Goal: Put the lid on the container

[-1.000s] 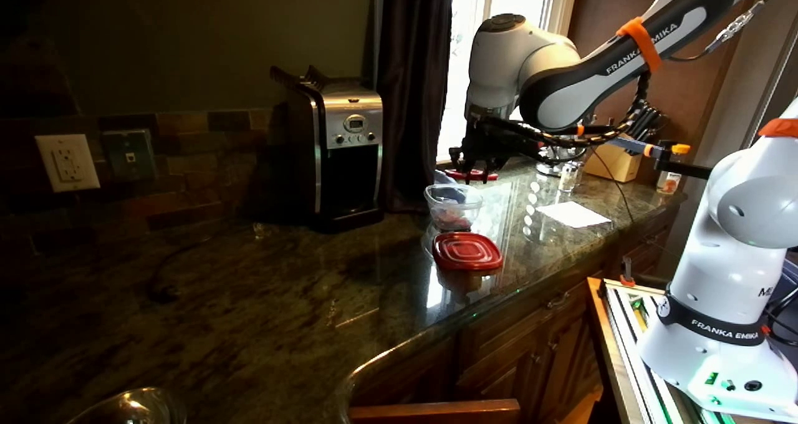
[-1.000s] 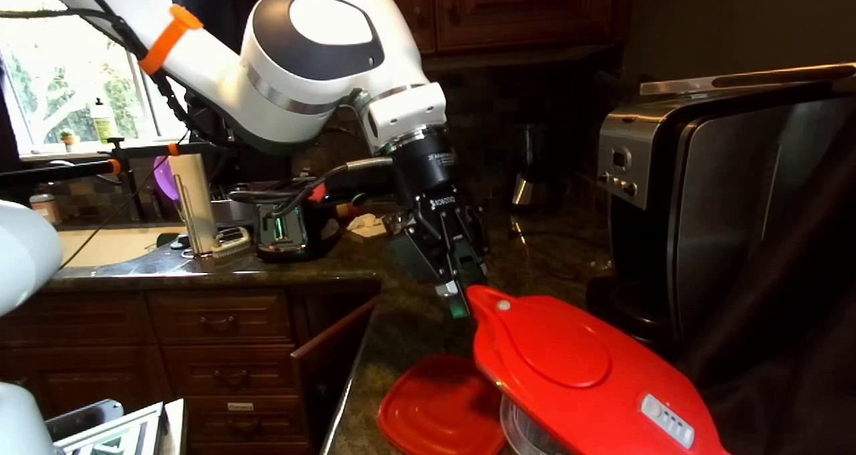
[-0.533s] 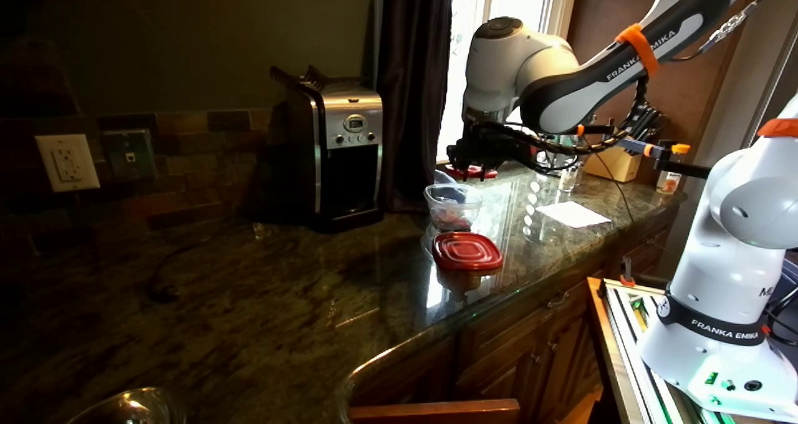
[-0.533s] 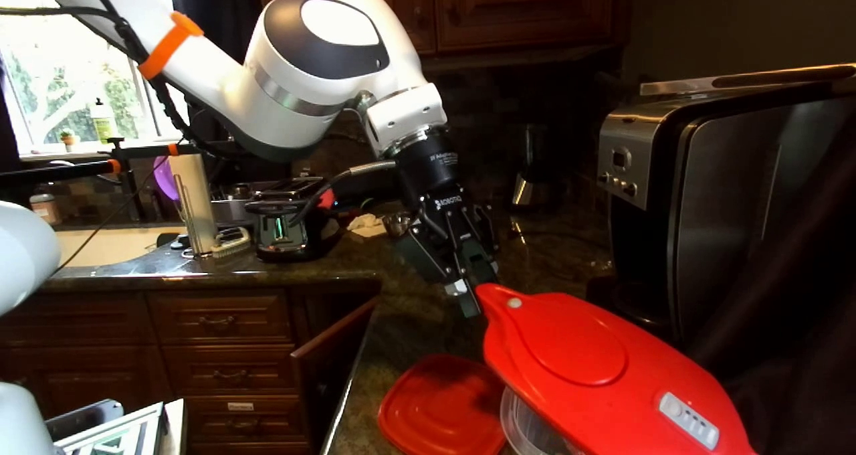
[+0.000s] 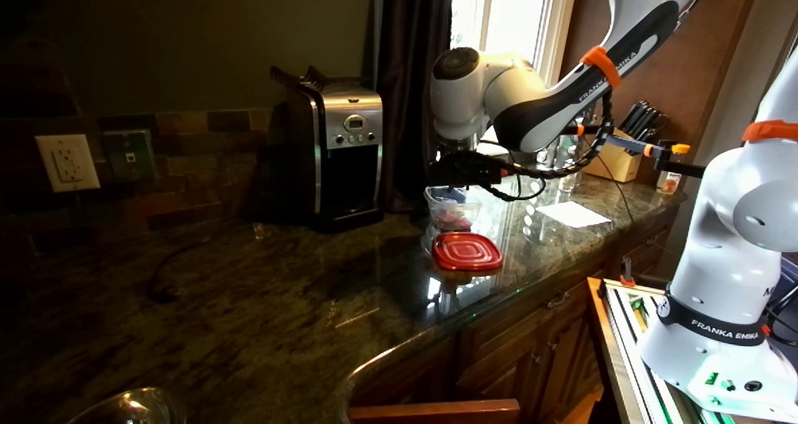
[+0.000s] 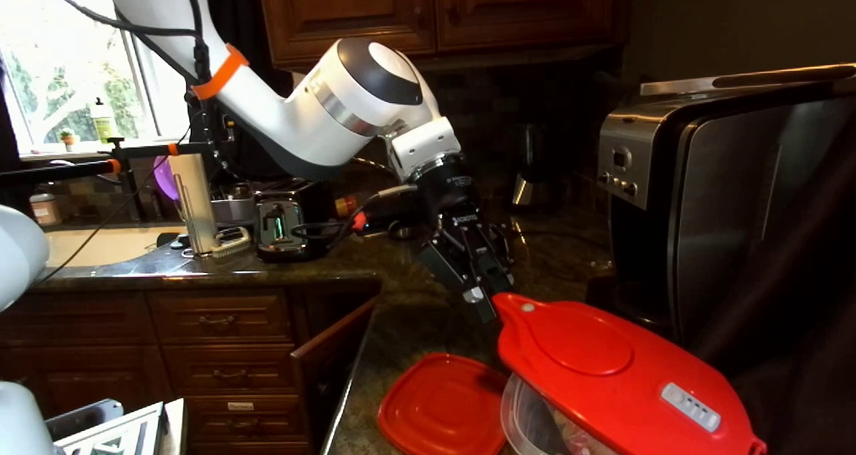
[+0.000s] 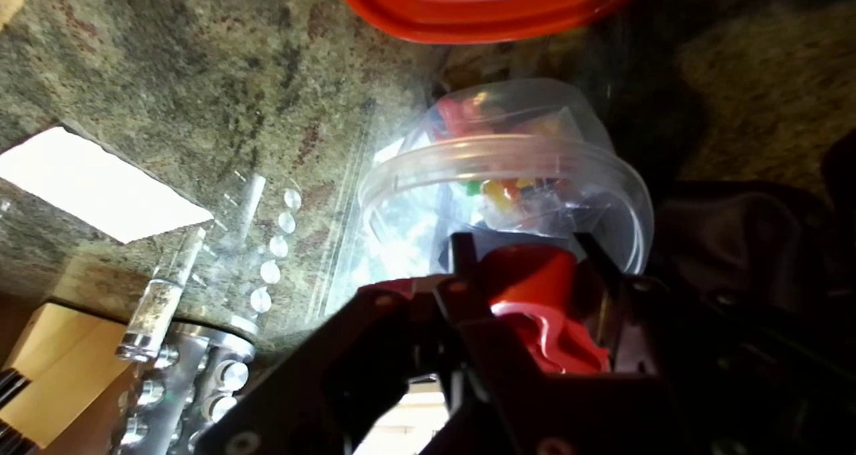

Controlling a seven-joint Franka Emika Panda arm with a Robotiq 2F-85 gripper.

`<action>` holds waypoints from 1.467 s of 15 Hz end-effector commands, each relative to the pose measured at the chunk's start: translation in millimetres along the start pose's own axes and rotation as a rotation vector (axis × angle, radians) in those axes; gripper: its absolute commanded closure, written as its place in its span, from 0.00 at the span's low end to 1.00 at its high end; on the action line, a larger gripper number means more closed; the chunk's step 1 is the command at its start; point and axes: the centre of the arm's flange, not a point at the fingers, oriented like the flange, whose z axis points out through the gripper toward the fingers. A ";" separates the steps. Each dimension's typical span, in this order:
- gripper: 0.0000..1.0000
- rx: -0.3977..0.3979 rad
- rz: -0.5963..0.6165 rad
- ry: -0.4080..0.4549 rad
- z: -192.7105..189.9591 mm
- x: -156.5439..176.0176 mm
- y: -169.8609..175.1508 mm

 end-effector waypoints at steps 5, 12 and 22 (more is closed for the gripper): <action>0.87 -0.090 0.041 -0.027 35.0 -12.4 -30.3; 0.14 -0.124 -0.023 -0.061 33.9 -19.3 -24.6; 0.00 0.158 -0.450 -0.107 -109.5 -46.4 27.8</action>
